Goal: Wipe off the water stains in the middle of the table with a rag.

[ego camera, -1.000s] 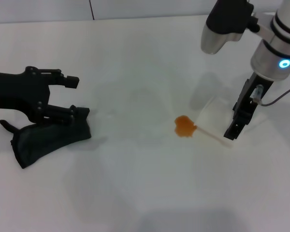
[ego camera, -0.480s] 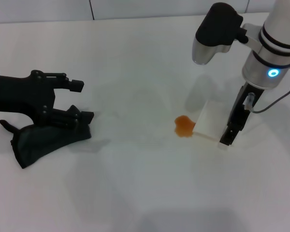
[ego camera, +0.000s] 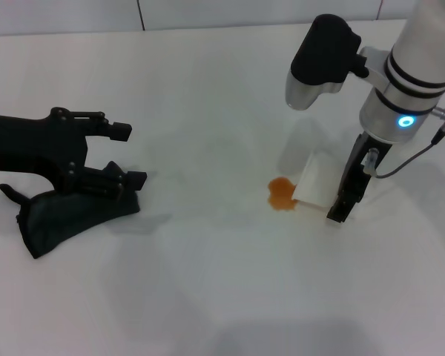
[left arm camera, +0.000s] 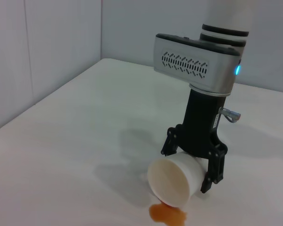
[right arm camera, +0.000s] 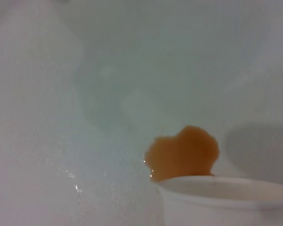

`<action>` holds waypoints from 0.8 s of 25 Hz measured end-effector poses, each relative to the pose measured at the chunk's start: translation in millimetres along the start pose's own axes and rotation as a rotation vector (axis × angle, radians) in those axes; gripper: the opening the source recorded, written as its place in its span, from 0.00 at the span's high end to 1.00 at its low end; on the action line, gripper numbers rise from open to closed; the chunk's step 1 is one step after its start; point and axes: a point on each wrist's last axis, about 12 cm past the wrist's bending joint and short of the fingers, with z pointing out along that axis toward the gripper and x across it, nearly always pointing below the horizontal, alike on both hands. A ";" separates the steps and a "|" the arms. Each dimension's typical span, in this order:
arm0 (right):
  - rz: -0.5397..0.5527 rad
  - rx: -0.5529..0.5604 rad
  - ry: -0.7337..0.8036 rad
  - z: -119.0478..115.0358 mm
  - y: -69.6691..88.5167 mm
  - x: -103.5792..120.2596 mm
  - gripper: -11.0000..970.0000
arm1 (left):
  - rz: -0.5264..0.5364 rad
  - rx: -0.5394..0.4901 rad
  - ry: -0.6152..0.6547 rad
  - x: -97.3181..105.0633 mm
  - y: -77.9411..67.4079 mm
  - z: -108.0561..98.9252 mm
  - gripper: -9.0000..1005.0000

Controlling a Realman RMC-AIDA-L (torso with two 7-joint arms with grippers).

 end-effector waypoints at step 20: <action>0.008 -0.012 -0.110 -4.0 1.6 23.0 0.26 | -0.014 -0.004 0.001 4.0 -1.3 -1.7 0.12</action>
